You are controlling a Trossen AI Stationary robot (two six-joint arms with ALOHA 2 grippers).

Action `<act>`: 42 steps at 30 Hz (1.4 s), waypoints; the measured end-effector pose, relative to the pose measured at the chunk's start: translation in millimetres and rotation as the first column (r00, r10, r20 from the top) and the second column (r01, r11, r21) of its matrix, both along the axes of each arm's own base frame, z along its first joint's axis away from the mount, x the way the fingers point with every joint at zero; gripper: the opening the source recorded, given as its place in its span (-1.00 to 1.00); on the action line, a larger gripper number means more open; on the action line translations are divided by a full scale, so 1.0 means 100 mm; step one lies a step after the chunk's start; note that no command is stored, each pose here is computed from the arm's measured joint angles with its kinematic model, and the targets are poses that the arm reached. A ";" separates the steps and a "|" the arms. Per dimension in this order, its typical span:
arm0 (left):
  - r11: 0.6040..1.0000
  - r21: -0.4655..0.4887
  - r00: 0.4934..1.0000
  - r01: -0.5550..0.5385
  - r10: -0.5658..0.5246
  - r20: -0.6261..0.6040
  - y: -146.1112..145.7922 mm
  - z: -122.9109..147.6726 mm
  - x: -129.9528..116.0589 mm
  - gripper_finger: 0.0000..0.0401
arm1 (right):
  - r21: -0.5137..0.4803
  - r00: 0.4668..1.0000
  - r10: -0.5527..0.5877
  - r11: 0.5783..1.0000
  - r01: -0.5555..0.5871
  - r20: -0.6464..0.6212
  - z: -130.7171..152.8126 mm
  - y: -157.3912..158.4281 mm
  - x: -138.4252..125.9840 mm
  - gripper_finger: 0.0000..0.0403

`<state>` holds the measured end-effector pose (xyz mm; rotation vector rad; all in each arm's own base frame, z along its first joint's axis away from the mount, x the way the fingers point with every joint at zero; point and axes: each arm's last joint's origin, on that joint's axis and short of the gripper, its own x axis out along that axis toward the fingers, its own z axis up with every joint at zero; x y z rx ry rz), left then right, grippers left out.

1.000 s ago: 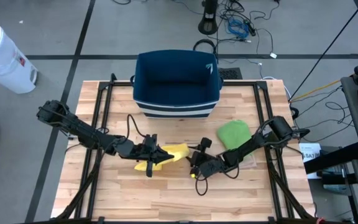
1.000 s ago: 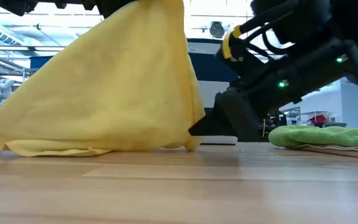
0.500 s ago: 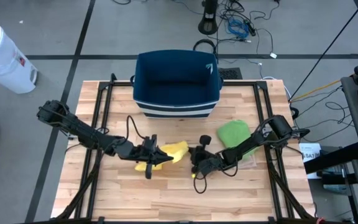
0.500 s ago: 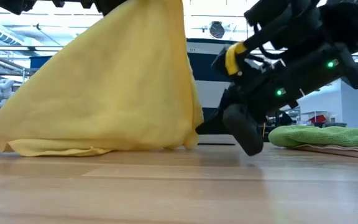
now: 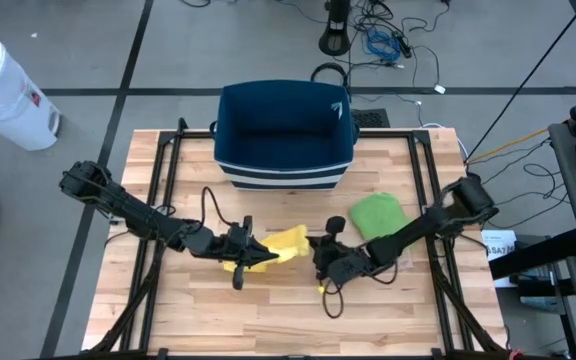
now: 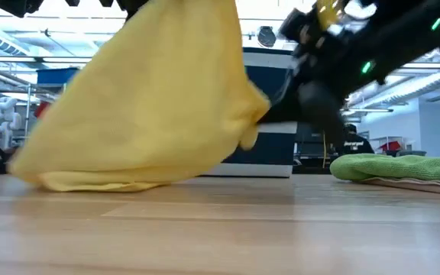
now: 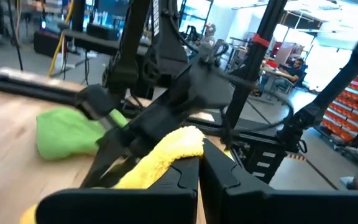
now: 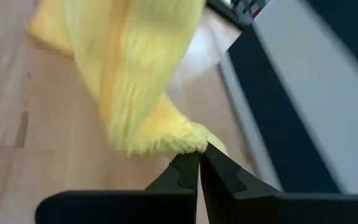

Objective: Fold towel
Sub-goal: Fold the yellow towel

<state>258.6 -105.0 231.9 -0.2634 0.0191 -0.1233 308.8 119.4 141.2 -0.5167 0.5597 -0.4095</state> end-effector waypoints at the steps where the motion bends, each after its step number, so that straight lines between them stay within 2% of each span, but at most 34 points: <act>1: 1.000 0.008 1.000 0.000 0.000 0.010 0.00 0.01 0.00 -1.00 | -0.017 1.000 0.006 1.000 -0.006 -0.003 0.07 0.02 -0.04 -1.00; 7: 0.996 0.086 0.993 0.024 -0.034 0.116 -0.05 0.10 -0.02 -1.00 | -0.047 0.993 0.118 0.992 -0.118 0.002 0.60 0.16 -0.38 -1.00; 11: 0.984 0.165 0.974 0.063 -0.096 0.204 -0.13 0.18 -0.07 -1.00 | 0.044 0.955 0.297 0.954 -0.298 0.027 0.97 0.23 -0.69 -1.00; 14: 0.974 0.213 0.955 0.081 -0.137 0.262 -0.20 0.23 -0.12 -1.00 | 0.129 0.894 0.440 0.885 -0.447 0.085 1.23 0.27 -0.93 -1.00; 17: 0.962 0.253 0.938 0.102 -0.178 0.299 -0.28 0.26 -0.16 -1.00 | 0.202 0.811 0.564 0.786 -0.585 0.154 1.44 0.27 -1.15 -1.00; 20: 0.949 0.278 0.911 0.151 -0.243 0.334 -0.34 0.29 -0.21 -1.00 | 0.257 0.740 0.636 0.694 -0.672 0.218 1.59 0.24 -1.30 -1.00; 23: 0.934 0.300 0.882 0.195 -0.301 0.362 -0.41 0.31 -0.25 -1.00 | 0.303 0.704 0.665 0.637 -0.708 0.249 1.65 0.21 -1.39 -1.00; 26: 0.940 0.291 0.887 0.181 -0.283 0.365 -0.43 0.32 -0.27 -1.00 | 0.340 0.728 0.650 0.649 -0.681 0.217 1.62 0.18 -1.41 -1.00; 30: 0.966 0.243 0.951 0.083 -0.149 0.269 -0.38 0.24 -0.22 -1.00 | 0.345 0.819 0.559 0.750 -0.564 0.124 1.49 0.13 -1.35 -1.00; 33: 0.984 0.176 0.981 -0.002 -0.032 0.192 -0.28 0.17 -0.16 -1.00 | 0.341 0.866 0.494 0.804 -0.487 0.072 1.39 0.10 -1.26 -1.00; 38: 0.985 0.133 0.992 -0.110 0.099 0.081 -0.12 0.07 -0.07 -1.00 | 0.370 0.881 0.473 0.822 -0.434 -0.017 1.17 0.16 -1.07 -0.96; 42: 0.983 0.113 0.989 -0.144 0.138 0.059 -0.04 0.05 -0.04 -1.00 | 0.382 0.880 0.470 0.827 -0.413 -0.066 0.92 0.27 -0.86 -0.78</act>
